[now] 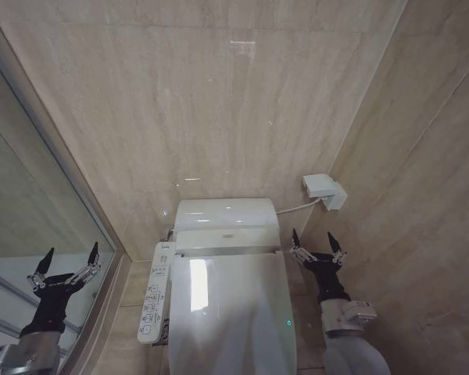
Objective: Open the toilet lid, clean the toilet bowl with a toilet brush, close the toilet lid, and flush.
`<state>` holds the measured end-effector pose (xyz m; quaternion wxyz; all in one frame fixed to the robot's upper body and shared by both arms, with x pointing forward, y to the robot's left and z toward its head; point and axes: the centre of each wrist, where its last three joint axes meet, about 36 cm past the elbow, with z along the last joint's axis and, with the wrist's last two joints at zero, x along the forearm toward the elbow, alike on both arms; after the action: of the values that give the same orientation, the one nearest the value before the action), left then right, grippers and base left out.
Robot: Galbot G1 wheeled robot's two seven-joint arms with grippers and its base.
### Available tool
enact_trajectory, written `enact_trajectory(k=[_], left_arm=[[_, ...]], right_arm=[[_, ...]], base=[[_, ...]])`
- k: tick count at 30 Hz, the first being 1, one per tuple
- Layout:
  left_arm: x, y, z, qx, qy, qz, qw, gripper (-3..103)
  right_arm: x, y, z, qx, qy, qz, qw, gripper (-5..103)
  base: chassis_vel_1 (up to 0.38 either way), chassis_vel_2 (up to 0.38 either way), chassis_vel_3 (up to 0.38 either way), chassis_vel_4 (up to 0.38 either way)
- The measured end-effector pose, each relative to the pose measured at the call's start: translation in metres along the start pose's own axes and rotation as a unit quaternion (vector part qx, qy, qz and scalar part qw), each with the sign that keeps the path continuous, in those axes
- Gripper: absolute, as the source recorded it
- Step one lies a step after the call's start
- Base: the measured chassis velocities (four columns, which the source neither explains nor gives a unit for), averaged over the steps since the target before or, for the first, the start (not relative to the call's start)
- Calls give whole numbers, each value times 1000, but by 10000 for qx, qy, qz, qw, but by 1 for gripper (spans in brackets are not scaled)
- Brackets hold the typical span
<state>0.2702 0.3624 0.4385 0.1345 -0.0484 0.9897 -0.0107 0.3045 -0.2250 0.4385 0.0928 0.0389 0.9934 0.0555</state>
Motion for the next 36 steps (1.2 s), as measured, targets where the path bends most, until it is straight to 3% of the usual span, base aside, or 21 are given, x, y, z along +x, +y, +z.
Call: enact_trajectory(k=[11, 15, 20, 36], left_arm=[[8, -26, -13, 285, -102, 529, 9981, 100], [9, -32, -17, 357, -58, 491, 9981, 100], [9, -36, -16, 256, -16, 408, 9988, 100], [7, -34, -14, 191, 17, 432, 9989, 100]], right_arm=[[0, 0, 0, 0, 0, 0, 10000, 100], [0, 0, 0, 0, 0, 0, 10000, 100], [0, 0, 0, 0, 0, 0, 10000, 100], [0, 0, 0, 0, 0, 0, 10000, 100]], base=[[0, 0, 0, 0], [0, 0, 0, 0], [0, 0, 0, 0], [0, 0, 0, 0]])
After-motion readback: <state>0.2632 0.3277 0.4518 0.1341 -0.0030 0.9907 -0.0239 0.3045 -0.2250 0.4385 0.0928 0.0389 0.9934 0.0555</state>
